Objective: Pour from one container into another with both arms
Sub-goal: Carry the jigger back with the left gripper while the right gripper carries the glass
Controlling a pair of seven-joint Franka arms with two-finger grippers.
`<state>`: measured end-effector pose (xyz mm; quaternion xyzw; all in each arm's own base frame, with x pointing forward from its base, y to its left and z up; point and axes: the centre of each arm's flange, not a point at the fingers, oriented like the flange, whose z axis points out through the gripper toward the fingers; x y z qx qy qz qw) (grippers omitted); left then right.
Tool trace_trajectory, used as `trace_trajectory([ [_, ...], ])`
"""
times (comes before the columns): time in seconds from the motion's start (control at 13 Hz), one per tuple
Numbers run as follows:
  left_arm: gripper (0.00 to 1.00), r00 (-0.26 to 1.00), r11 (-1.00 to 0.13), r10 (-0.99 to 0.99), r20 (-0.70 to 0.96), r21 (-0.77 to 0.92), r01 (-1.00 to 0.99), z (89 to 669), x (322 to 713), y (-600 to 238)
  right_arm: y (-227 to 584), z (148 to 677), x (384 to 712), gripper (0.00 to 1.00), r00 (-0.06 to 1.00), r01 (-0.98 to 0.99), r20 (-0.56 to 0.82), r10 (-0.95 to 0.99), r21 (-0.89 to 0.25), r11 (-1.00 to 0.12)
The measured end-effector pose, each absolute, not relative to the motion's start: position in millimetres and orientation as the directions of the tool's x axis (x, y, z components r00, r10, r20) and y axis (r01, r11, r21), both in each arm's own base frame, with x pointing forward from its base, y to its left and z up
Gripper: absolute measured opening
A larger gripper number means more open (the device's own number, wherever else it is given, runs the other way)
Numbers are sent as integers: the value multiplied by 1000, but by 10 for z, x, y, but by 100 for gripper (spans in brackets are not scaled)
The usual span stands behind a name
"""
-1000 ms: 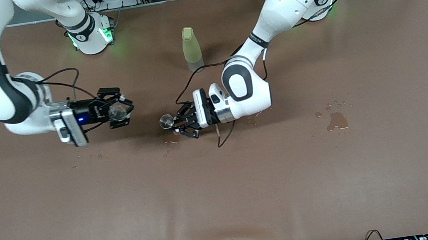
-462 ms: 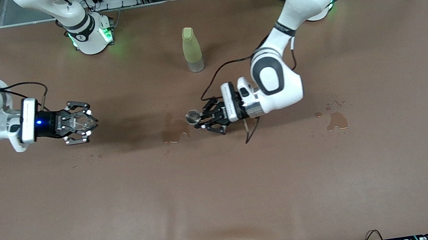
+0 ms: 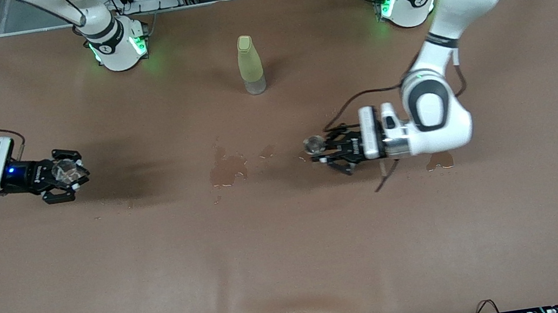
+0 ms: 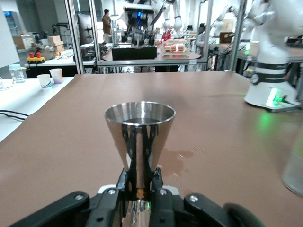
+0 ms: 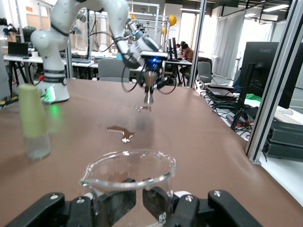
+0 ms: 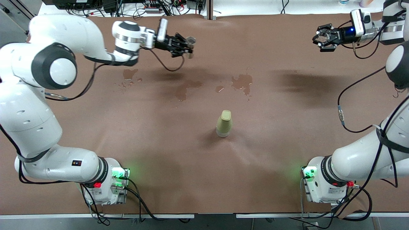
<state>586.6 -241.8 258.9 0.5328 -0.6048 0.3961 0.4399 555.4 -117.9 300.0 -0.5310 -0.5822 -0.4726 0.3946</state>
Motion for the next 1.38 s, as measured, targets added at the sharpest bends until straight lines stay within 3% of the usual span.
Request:
trace_trajectory([
  [0.38, 21, -67, 139, -291, 954, -27, -990, 2486, 5987, -1307, -1339, 2118, 5549, 15, -142, 990, 964, 224, 137, 38],
  [0.69, 21, -39, 139, -242, 970, -6, -990, 1895, 5798, -602, -1297, 1828, 5554, 15, -123, 992, 968, 221, 113, 55],
  [1.38, 21, 0, 8, -236, 972, 2, -1000, 1529, 5539, 591, -1159, 1081, 5608, 15, -78, 995, 968, 237, 61, 78],
])
